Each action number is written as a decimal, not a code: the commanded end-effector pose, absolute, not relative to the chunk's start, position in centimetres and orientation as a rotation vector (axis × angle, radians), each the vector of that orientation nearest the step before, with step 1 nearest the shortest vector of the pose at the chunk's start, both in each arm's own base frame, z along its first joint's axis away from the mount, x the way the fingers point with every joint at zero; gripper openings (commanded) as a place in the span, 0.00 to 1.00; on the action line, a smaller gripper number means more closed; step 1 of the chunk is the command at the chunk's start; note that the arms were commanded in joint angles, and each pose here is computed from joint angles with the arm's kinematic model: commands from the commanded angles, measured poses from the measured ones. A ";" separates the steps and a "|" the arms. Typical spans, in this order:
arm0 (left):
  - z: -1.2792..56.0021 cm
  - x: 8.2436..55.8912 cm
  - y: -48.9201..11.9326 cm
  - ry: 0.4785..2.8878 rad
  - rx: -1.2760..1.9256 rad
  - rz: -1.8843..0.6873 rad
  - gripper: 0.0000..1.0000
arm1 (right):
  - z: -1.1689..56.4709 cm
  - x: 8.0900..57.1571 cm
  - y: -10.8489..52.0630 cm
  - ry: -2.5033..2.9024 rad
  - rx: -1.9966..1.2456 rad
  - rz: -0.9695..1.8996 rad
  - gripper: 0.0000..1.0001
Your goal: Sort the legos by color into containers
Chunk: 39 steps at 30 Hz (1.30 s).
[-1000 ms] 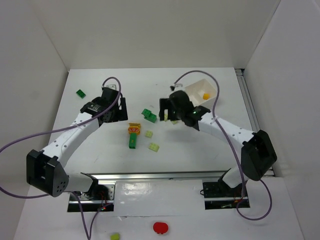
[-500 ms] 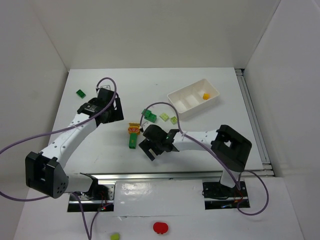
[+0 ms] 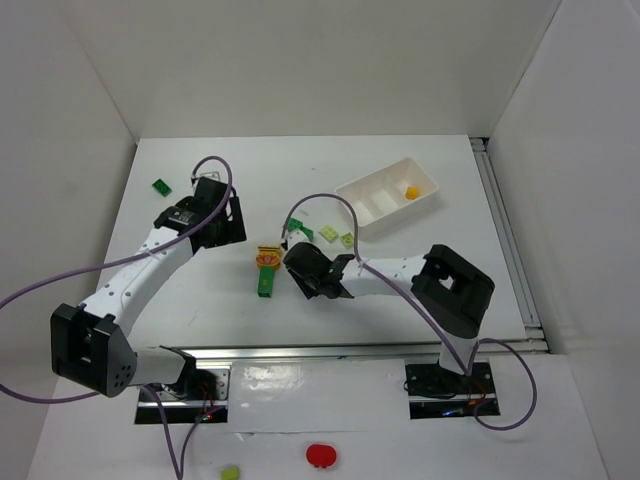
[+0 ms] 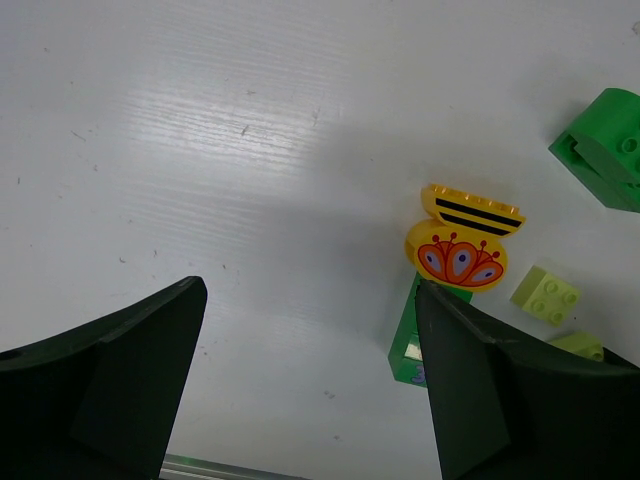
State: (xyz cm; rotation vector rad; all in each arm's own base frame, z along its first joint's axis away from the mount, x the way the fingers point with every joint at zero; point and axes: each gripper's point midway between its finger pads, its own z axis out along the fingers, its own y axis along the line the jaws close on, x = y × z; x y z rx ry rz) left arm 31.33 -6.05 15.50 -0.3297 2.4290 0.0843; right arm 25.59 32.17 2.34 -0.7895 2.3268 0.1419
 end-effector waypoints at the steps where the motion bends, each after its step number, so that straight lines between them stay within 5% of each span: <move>1: 16.4 31.6 -5.8 2.396 -0.332 0.078 0.95 | 7.8 27.9 32.6 2.234 -0.610 0.201 0.31; 12: 18.4 32.7 -8.9 2.390 -0.185 -0.117 1.00 | 18.9 39.3 20.9 2.113 0.108 0.120 0.33; 25: 18.1 31.5 -7.8 2.424 -0.186 -0.049 0.97 | 15.6 52.9 9.9 2.101 0.453 -0.032 0.35; 27: 17.8 31.3 -7.8 2.433 -0.186 -0.045 0.97 | 15.0 53.0 9.5 2.107 0.471 -0.038 0.42; 30: 18.1 31.2 -7.9 2.426 -0.196 -0.064 0.97 | 14.9 53.0 9.8 2.115 0.463 -0.020 0.83; 31: 18.1 31.2 -7.9 2.426 -0.196 -0.065 0.97 | 15.9 52.9 9.7 2.101 0.453 -0.016 0.87; 34: 18.1 31.2 -7.9 2.426 -0.196 -0.065 0.97 | 18.8 51.3 11.3 2.060 0.392 0.006 0.87; 39: 18.2 31.5 -7.7 2.419 -0.215 -0.046 0.97 | 19.8 45.3 15.2 2.068 0.235 0.067 0.70</move>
